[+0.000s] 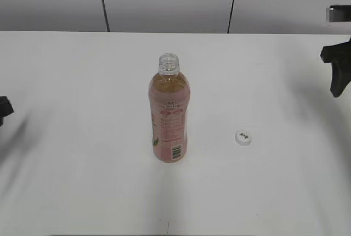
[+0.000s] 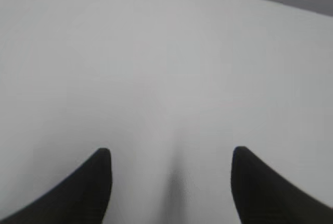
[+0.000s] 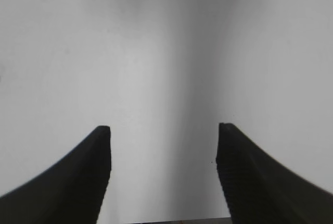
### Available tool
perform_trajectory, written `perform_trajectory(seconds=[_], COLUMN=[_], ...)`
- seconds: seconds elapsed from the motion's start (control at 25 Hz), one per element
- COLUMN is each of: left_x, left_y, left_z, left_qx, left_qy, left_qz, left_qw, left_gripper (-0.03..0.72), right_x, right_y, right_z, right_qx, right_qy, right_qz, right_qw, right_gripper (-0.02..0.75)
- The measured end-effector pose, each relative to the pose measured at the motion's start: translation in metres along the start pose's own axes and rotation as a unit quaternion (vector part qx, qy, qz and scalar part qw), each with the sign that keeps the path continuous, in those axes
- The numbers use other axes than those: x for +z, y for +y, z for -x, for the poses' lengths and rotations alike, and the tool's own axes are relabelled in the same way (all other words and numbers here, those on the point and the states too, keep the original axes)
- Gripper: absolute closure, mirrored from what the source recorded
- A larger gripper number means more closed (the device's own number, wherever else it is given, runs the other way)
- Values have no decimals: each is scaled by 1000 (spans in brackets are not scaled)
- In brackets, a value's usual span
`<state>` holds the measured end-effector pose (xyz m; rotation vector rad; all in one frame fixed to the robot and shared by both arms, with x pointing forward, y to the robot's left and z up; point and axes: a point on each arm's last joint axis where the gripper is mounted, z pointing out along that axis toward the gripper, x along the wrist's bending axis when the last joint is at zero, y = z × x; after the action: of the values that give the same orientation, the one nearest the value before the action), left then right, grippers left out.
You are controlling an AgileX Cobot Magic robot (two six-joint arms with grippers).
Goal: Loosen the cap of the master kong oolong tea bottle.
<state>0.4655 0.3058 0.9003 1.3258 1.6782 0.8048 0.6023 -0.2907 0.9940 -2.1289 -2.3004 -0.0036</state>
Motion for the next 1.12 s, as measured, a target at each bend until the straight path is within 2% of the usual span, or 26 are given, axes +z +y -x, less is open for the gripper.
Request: perform_trajectory(seconds=[0.12,0.28,0.44,0.56,0.64,0.72,0.8,0.96,1.12], left_x=[-4,-14,-45,-76,-99,-121,-151,-186,-209], left_y=[10,44,81,92,95,94,95,89,77], left_z=[-4,6,15,22,25,26,27,24,22], left_qx=[-32,-3,-24,-55,-59,-54,-44,-26,-8], left_qy=[47,54,68,61,55,55,52,61,67], left_qz=[-63,-143,-182,-183,-181,-189,-167,-158,-181], left_qw=[996,988,981,980,980,979,984,985,981], left_gripper=[249,252,252,252,252,252,252,252,252], right_x=[-22,-41,-53,-65,-79,-84,-86,-84,-93], right_y=[-13,-46,-88,-118,-141,-163,-184,-221,-261], right_z=[0,-2,-4,-5,-8,-10,-11,-14,-16], right_qx=[10,13,13,18,29,30,38,43,48], right_qy=[-4,-5,-10,-11,-7,-3,0,0,-2], right_qz=[22,37,57,80,113,135,152,171,239], right_qw=[1000,999,998,997,993,990,988,984,970], right_gripper=[258,258,258,258,258,258,258,258,258])
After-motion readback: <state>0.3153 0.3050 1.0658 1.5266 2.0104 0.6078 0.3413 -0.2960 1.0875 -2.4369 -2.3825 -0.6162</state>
